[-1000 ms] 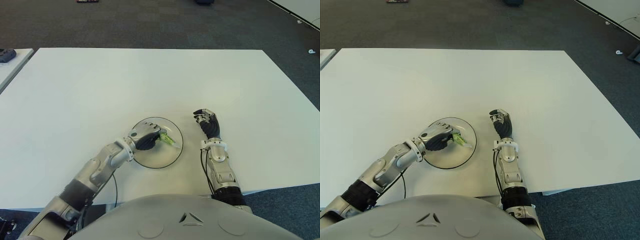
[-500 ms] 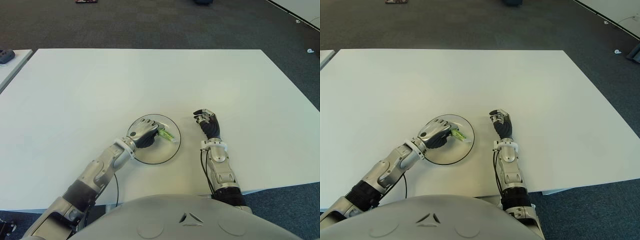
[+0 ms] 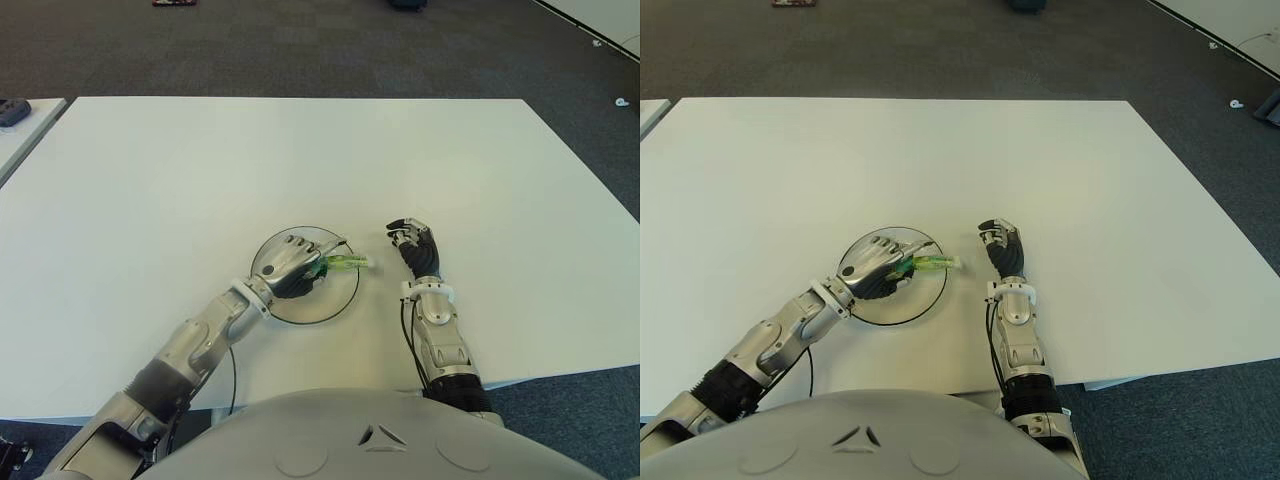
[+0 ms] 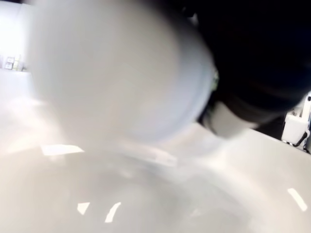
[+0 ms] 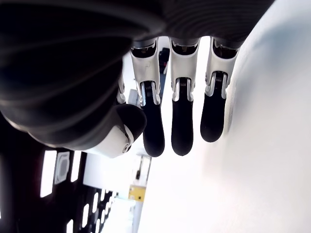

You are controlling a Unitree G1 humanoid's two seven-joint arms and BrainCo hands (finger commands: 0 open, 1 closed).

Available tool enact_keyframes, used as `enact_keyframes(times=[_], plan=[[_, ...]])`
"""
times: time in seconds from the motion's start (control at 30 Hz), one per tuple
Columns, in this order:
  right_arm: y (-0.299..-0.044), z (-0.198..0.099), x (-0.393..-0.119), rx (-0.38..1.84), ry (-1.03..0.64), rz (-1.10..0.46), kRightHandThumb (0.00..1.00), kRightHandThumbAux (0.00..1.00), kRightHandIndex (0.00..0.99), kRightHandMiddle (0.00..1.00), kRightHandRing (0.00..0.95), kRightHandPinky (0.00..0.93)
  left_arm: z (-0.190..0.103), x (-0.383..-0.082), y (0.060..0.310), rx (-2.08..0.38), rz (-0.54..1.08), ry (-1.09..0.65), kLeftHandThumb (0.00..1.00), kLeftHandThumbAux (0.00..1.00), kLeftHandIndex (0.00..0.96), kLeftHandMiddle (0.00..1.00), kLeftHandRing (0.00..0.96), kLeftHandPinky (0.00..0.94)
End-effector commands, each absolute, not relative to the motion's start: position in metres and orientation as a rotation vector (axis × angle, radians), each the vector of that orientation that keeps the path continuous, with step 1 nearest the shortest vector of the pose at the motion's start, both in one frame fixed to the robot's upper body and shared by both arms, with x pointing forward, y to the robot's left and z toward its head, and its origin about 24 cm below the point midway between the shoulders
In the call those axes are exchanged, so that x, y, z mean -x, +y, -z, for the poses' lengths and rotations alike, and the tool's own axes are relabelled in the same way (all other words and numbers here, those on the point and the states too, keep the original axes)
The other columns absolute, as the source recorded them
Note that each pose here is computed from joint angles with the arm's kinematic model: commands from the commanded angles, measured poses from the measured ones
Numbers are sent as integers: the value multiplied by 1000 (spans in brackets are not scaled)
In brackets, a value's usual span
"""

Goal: Put the toothpaste on the table into the plate.

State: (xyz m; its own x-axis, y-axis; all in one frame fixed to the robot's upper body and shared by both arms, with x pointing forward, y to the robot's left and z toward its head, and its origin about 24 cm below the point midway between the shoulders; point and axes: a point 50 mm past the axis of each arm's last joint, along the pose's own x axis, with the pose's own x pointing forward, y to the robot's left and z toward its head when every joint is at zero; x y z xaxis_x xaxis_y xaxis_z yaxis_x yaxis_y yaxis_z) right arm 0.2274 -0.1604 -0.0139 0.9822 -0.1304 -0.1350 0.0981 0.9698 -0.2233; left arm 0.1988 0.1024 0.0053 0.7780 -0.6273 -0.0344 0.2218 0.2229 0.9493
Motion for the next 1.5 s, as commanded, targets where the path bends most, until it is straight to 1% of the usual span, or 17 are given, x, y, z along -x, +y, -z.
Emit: enact_keyframes(times=[0.03,0.33,0.7,0.87,1.03,1.17,1.3,1.5], plan=[[-160,17,-227,213,178,117,711,731,420,419,406,424,-1,-198,107,-1252,589,-377,151,544,0,0,0,0],[-160,17,-227,213,169,113,710,731,420,417,407,427,-3,-198,111,-1232,554,-402,135,451,0,0,0,0],[-160,17,-228,213,168,116,712,731,420,424,413,430,-4,-199,115,-1221,512,-438,127,409,0,0,0,0],[-160,17,-229,214,169,117,712,731,420,422,413,430,-6,-200,118,-1191,458,-451,108,401,0,0,0,0],[-160,18,-229,213,169,116,712,731,419,419,409,424,-12,-203,126,-987,369,-432,82,400,0,0,0,0],[-160,18,-230,213,168,116,712,732,419,418,406,419,-16,-205,130,-853,326,-429,38,423,0,0,0,0],[-160,17,-230,213,162,116,712,732,419,417,406,421,-23,-206,138,-551,230,-390,10,449,0,15,0,0],[-161,17,-232,210,156,114,711,731,420,415,407,423,-30,-212,154,-332,89,-395,1,445,6,48,14,4]])
